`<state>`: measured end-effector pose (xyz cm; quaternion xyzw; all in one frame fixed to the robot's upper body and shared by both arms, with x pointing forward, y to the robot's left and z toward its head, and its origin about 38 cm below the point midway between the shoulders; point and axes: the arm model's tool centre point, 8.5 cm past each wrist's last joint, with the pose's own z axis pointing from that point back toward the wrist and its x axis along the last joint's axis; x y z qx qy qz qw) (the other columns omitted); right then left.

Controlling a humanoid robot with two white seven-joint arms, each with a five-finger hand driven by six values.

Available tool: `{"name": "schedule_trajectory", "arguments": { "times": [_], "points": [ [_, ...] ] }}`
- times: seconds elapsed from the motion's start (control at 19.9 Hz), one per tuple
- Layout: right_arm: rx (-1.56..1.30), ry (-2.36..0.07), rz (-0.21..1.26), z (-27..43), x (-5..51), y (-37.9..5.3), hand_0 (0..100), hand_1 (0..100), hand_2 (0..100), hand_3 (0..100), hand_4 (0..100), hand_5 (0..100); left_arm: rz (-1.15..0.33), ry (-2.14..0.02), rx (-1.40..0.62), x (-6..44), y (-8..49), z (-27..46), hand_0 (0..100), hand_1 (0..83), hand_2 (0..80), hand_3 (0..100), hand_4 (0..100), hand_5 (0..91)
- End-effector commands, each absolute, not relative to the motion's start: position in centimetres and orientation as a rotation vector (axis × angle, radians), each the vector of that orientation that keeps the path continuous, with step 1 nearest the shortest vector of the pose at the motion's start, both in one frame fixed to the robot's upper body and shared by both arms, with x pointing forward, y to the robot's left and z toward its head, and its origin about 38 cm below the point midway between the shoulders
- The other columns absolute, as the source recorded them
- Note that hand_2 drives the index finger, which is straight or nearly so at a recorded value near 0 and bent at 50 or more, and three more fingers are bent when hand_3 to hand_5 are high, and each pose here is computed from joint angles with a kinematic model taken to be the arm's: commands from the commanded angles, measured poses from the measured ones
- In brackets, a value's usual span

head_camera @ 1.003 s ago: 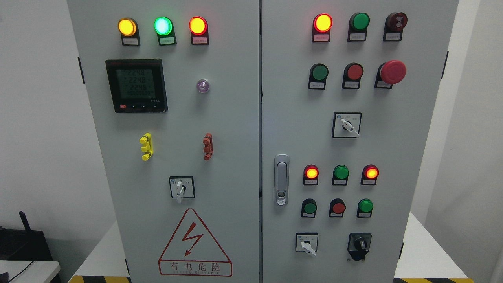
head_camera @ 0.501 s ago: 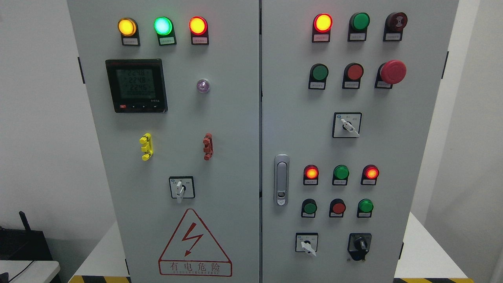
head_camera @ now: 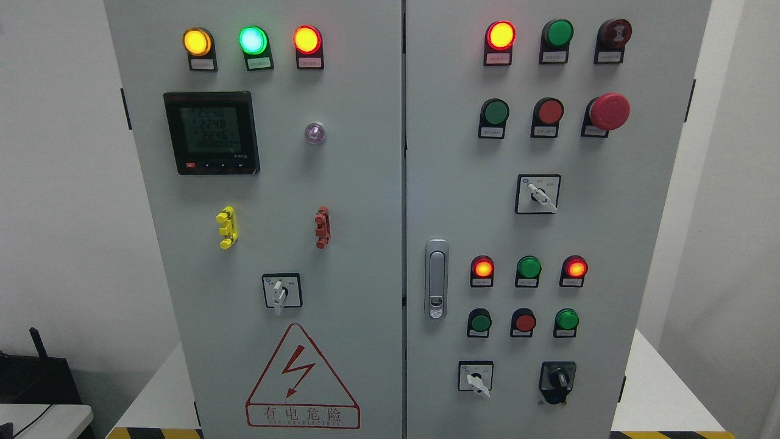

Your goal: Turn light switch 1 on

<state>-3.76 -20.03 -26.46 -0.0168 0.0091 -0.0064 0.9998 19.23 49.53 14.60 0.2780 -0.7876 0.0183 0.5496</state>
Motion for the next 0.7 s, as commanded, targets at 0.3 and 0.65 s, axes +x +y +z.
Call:
{"name": "schedule_trajectory", "arguments": {
  "times": [0.3, 0.65],
  "points": [
    [-0.031, 0.019, -0.021, -26.5, -3.8, -19.9, 12, 39, 0, 0, 0, 0, -0.076, -1.992, 0.461, 26.5, 40.9, 18.3, 31, 25.7, 47.6, 69, 76, 69.8],
    [-0.031, 0.019, -0.021, -26.5, -3.8, -19.9, 12, 39, 0, 0, 0, 0, -0.071, -1.998, 0.415, 28.4, 37.1, 18.3, 31, 26.2, 49.8, 73, 78, 73.1]
  ]
}}
